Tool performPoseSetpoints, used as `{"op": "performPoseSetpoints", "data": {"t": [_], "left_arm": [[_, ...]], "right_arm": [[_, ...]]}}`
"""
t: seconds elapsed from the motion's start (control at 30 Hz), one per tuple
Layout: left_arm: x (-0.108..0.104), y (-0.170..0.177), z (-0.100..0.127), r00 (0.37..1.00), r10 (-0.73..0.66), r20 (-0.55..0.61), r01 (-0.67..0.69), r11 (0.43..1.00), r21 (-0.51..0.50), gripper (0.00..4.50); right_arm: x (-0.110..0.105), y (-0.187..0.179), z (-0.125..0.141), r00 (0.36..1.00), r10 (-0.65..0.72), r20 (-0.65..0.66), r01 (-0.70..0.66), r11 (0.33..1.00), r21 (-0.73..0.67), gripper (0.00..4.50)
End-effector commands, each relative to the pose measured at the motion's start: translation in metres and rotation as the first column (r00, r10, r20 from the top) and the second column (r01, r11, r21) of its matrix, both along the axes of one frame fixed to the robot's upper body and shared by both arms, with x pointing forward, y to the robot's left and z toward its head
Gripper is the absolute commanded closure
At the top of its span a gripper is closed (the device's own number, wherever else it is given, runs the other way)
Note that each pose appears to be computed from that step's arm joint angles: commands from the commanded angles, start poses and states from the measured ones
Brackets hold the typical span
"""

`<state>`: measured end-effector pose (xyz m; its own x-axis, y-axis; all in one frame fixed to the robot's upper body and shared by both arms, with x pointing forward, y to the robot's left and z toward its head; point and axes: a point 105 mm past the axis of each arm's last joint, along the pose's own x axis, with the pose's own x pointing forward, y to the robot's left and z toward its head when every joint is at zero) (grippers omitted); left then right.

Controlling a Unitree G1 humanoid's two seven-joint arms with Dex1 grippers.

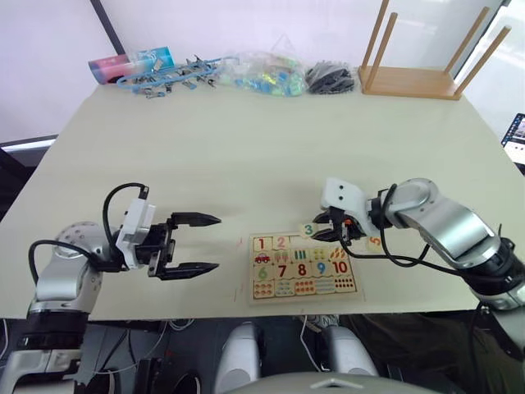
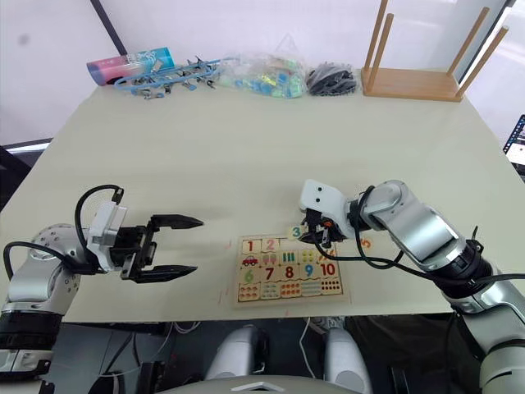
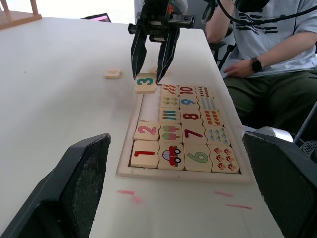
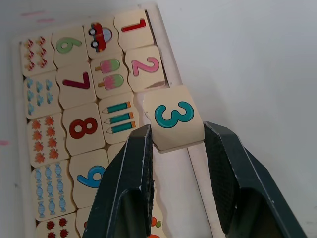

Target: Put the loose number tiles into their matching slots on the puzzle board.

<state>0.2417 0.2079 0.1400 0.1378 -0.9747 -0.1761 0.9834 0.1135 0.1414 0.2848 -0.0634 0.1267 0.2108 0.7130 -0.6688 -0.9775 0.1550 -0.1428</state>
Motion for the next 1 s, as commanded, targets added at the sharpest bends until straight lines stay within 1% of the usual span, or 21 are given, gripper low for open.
{"op": "performPoseSetpoints", "data": {"t": [0.03,0.2,0.5,1.0], "left_arm": [[-0.004,0.001,0.010,0.999,-0.019,0.032,0.019,1.000,0.006,0.00],[-0.004,0.002,0.010,0.999,-0.013,0.030,0.013,1.000,0.009,0.00],[-0.004,0.002,0.009,0.999,-0.009,0.031,0.008,1.000,0.012,0.00],[-0.006,0.004,0.008,1.000,-0.009,0.027,0.008,1.000,0.016,0.00]], "right_arm": [[-0.002,0.007,0.007,0.999,0.026,0.047,-0.026,1.000,-0.001,3.55],[-0.001,0.014,0.004,0.998,0.025,0.054,-0.025,1.000,-0.002,3.55],[0.000,0.012,-0.007,0.998,-0.006,0.058,0.007,0.999,-0.031,3.55],[-0.002,0.016,-0.016,0.998,0.013,0.061,-0.010,0.999,-0.046,3.55]]}}
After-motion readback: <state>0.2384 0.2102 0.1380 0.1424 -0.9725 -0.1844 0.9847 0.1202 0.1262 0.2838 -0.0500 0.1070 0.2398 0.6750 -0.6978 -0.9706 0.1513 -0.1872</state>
